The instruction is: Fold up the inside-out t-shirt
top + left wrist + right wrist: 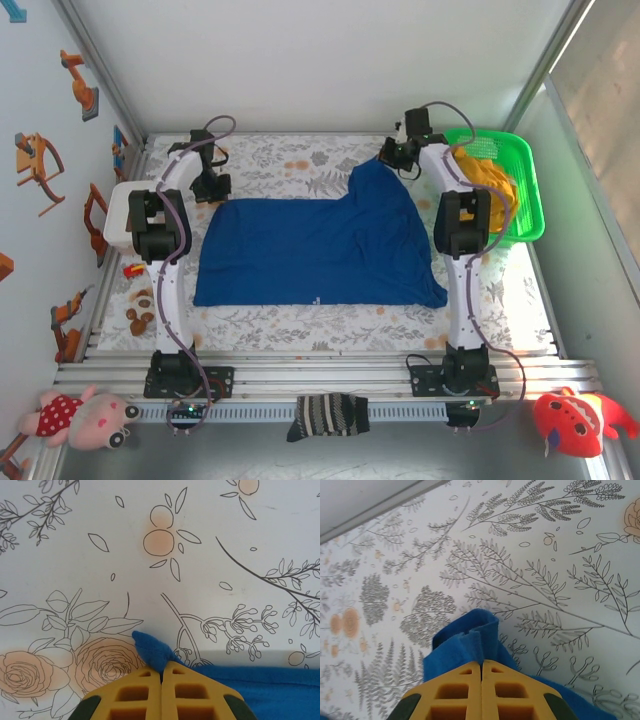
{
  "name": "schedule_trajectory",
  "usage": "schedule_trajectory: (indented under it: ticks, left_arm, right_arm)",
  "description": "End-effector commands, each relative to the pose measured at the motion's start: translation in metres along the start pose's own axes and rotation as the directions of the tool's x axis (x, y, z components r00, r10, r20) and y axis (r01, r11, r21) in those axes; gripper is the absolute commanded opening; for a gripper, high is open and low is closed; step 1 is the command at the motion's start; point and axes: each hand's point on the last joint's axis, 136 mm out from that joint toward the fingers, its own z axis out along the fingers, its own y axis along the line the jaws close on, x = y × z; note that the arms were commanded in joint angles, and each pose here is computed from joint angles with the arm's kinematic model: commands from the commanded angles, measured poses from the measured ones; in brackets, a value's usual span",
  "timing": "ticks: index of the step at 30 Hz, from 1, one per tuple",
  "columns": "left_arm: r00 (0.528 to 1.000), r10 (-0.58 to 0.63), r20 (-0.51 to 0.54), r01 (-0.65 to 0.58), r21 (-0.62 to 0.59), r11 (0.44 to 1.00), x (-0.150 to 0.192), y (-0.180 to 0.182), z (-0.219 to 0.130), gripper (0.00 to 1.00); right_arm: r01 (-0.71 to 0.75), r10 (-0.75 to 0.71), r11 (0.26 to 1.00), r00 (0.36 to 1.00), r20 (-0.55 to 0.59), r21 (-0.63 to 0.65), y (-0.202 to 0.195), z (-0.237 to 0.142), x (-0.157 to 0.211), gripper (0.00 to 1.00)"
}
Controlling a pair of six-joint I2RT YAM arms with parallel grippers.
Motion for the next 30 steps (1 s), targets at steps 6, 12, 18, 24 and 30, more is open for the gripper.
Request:
schedule_trajectory:
  ticks: [6,12,18,24,30]
  left_arm:
    - [0.994,-0.065,0.090,0.065,0.006,0.998,-0.005,0.001,-0.053,0.00]
    - [0.986,-0.105,0.127,0.104,0.014,0.995,0.001,0.005,-0.070,0.00]
    - [0.975,-0.164,0.147,0.161,0.034,0.986,0.010,0.016,-0.079,0.00]
    - [0.955,-0.259,0.148,0.242,0.122,0.963,0.022,0.022,-0.087,0.00]
    - [0.934,-0.324,0.152,0.288,0.219,0.932,0.033,0.016,-0.102,0.00]
  right_arm:
    - [0.001,0.014,0.996,0.986,0.167,-0.089,0.044,-0.083,-0.031,0.00]
    - [-0.008,0.027,0.995,0.982,0.188,-0.097,0.049,-0.112,-0.015,0.00]
    - [-0.012,0.031,0.996,0.975,0.220,-0.086,0.050,-0.145,0.002,0.00]
    - [-0.010,0.030,0.997,0.968,0.248,-0.082,0.053,-0.180,0.022,0.00]
    - [-0.023,0.047,0.996,0.963,0.267,-0.091,0.053,-0.210,0.050,0.00]
